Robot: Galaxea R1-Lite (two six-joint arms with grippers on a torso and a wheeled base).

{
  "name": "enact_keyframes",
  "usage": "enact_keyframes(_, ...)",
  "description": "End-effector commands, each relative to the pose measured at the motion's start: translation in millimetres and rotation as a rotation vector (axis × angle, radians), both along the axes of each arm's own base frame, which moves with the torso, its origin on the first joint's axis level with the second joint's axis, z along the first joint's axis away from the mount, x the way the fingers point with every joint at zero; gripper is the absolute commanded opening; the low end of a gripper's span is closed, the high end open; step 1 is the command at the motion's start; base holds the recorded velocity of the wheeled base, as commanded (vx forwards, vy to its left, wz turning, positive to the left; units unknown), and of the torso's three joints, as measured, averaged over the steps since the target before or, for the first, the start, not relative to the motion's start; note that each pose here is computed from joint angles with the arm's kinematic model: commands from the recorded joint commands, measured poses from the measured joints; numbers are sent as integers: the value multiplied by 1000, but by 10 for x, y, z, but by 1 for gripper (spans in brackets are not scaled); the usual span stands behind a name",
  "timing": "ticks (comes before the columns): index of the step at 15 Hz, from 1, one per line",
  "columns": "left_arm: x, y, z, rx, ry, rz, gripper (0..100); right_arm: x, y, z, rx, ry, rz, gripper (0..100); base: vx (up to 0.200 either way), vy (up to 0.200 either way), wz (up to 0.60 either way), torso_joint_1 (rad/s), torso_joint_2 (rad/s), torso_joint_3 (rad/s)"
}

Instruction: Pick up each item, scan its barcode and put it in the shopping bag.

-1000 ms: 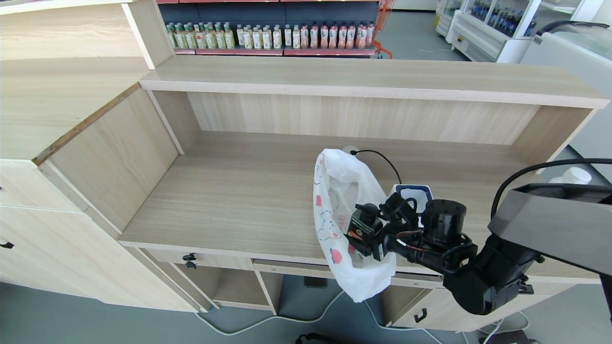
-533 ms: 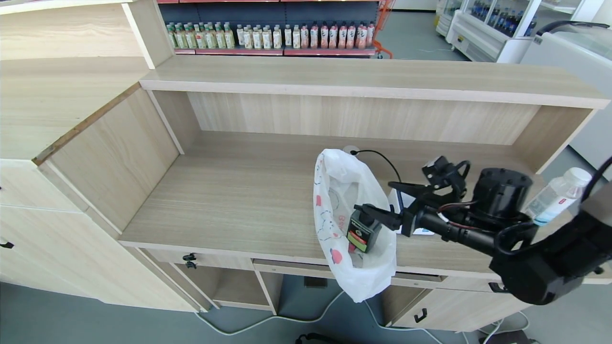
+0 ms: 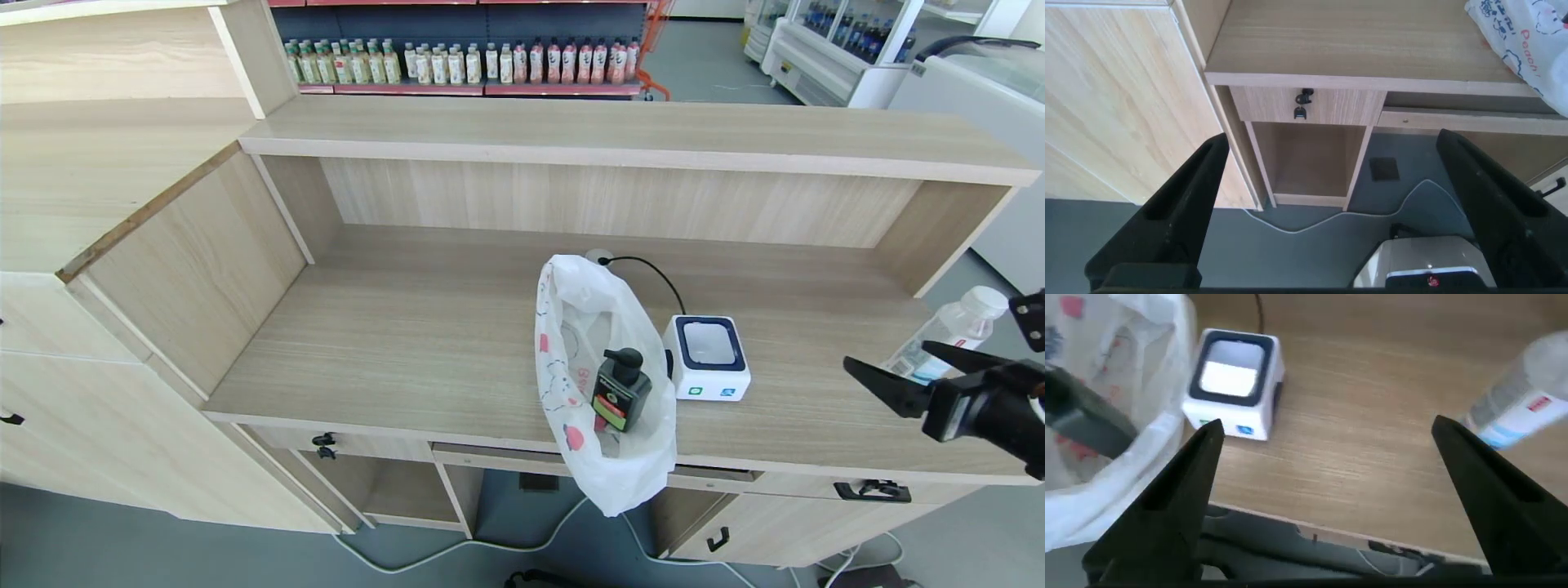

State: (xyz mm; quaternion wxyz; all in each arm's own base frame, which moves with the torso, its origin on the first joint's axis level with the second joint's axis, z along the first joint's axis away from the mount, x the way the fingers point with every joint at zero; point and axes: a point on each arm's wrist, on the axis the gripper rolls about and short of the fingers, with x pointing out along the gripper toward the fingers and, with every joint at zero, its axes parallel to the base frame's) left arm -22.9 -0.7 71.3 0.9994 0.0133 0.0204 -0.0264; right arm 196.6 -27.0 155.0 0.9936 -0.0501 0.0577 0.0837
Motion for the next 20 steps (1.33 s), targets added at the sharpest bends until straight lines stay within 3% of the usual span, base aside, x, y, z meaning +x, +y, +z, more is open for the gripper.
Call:
enact_keyframes(1,0,0,0,0,0,0,100,-224,-171,-53,-31,16,-159,100,0,0,0,0,0,0)
enact_keyframes(9,0,0,1,-3,-1,2,100,-390,-147,-14,-42,-19,-170,100,0,0,0,0,0,0)
enact_keyframes(17,0,0,1,-7,-1,2,100,-607,-131,-65,-36,15,-213,100,0,-200,0,2,2,2)
enact_keyframes(20,0,0,0,-7,0,2,100,-616,-131,-57,-32,26,-215,100,-200,-200,0,6,4,2)
